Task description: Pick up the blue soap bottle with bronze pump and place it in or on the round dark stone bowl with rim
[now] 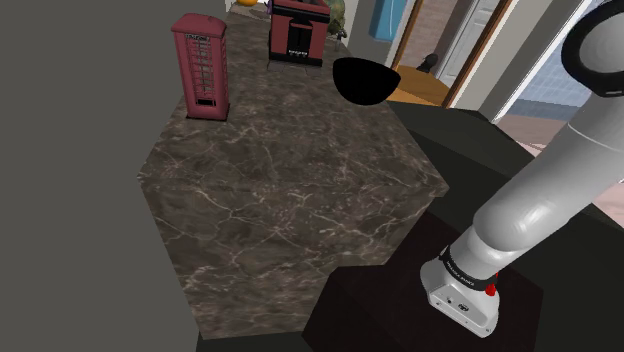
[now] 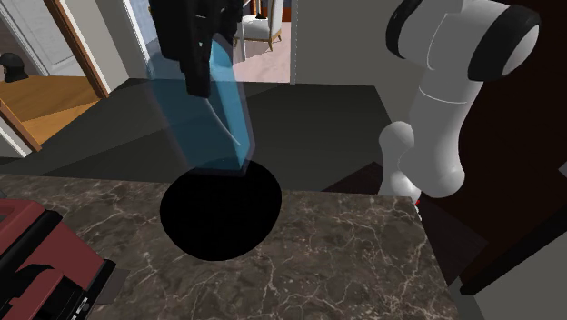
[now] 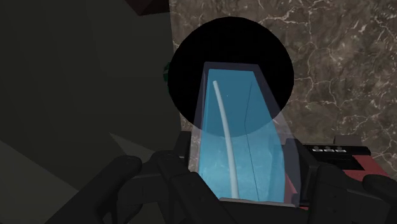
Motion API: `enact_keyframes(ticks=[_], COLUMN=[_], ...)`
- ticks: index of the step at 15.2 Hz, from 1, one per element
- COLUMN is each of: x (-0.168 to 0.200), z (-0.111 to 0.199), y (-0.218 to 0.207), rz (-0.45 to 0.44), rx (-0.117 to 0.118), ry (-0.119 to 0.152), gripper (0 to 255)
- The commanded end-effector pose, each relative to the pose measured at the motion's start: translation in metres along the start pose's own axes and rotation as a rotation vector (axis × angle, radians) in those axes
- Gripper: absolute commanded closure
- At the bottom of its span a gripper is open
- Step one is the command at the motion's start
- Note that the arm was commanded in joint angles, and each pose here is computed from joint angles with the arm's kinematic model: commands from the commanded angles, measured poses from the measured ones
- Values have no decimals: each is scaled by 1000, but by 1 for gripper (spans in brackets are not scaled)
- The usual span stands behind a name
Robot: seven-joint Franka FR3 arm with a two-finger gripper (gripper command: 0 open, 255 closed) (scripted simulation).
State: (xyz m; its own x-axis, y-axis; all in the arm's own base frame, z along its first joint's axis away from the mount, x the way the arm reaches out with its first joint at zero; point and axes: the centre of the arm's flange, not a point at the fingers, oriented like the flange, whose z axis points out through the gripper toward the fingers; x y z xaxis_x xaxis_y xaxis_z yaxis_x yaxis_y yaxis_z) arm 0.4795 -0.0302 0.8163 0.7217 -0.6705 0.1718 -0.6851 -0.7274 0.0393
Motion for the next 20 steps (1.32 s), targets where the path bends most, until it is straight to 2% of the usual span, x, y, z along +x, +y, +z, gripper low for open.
enact_keyframes(ticks=[1, 14, 20], x=[0, -12, -12], z=[11, 78, 78], y=[1, -2, -2], rz=[0, 0, 0], rx=[1, 1, 1], ry=[1, 1, 1], gripper=[255, 255, 255])
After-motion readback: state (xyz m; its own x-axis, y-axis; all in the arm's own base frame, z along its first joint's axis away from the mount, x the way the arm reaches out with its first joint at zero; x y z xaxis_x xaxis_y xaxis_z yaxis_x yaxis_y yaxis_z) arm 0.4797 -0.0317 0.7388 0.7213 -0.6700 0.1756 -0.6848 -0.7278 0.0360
